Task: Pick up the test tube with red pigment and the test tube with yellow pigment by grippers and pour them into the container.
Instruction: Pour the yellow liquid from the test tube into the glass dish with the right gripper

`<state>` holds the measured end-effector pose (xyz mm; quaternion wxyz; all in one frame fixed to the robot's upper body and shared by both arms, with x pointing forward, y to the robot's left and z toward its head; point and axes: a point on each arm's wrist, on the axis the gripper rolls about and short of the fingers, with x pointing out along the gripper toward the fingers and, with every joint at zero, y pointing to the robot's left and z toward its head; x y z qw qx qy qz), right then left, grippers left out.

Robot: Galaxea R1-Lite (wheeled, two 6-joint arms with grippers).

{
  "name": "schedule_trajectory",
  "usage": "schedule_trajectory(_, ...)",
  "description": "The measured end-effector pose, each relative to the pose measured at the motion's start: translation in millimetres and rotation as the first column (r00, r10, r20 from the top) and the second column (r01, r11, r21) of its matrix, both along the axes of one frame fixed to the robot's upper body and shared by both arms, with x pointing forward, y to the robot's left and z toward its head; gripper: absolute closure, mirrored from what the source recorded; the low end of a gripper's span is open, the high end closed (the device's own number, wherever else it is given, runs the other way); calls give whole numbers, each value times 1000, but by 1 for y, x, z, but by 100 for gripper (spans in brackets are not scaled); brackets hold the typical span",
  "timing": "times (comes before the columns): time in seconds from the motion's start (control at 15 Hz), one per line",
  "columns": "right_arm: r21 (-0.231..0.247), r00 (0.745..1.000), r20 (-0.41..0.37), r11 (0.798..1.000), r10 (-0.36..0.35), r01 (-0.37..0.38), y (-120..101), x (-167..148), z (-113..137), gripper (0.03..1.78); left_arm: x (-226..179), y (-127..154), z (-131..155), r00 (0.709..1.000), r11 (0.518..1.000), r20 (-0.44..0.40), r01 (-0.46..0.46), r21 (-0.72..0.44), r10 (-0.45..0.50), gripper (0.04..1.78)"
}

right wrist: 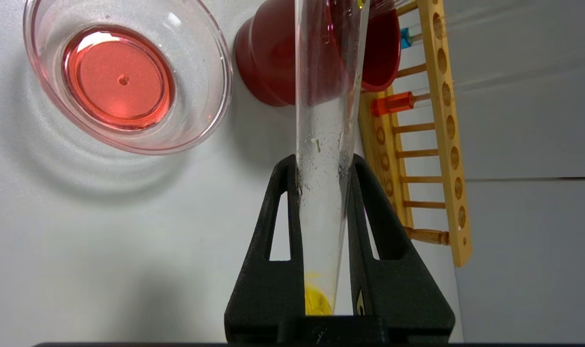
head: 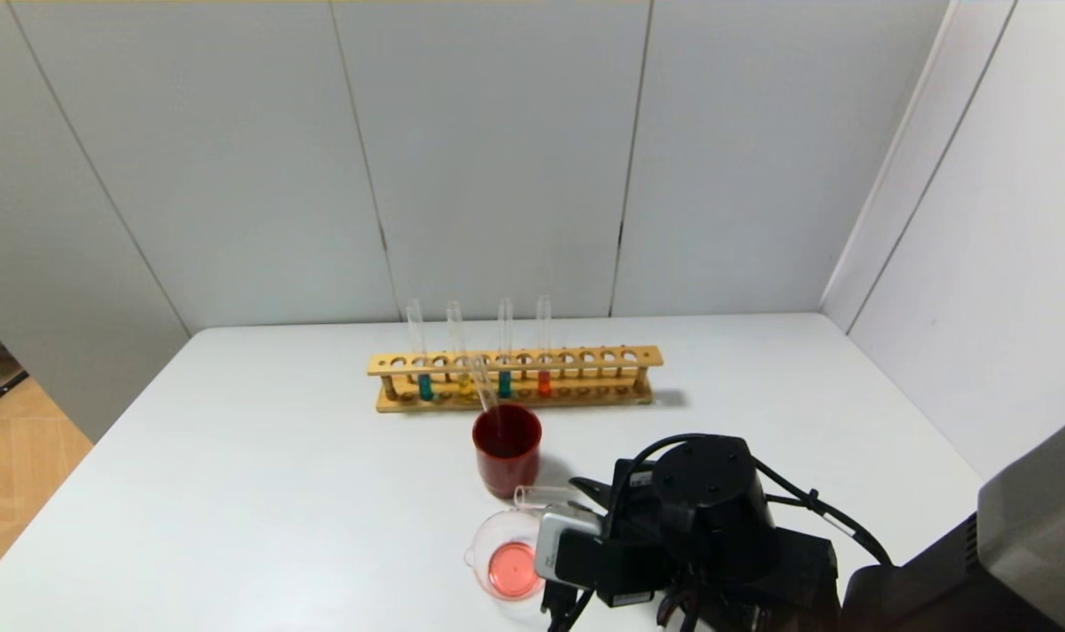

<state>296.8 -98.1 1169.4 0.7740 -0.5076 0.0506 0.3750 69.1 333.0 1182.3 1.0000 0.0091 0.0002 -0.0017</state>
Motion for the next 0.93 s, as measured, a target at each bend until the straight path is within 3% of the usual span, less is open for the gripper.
schedule_trajectory(0.67,-14,999,26,1000,-20,21,6,3,1,153,0,0,0,1000,1000,0,0,0,0,7)
schedule_trajectory(0.93,-77,999,37,997,-27,30,5,4,-3,153,0,0,0,1000,1000,0,0,0,0,7)
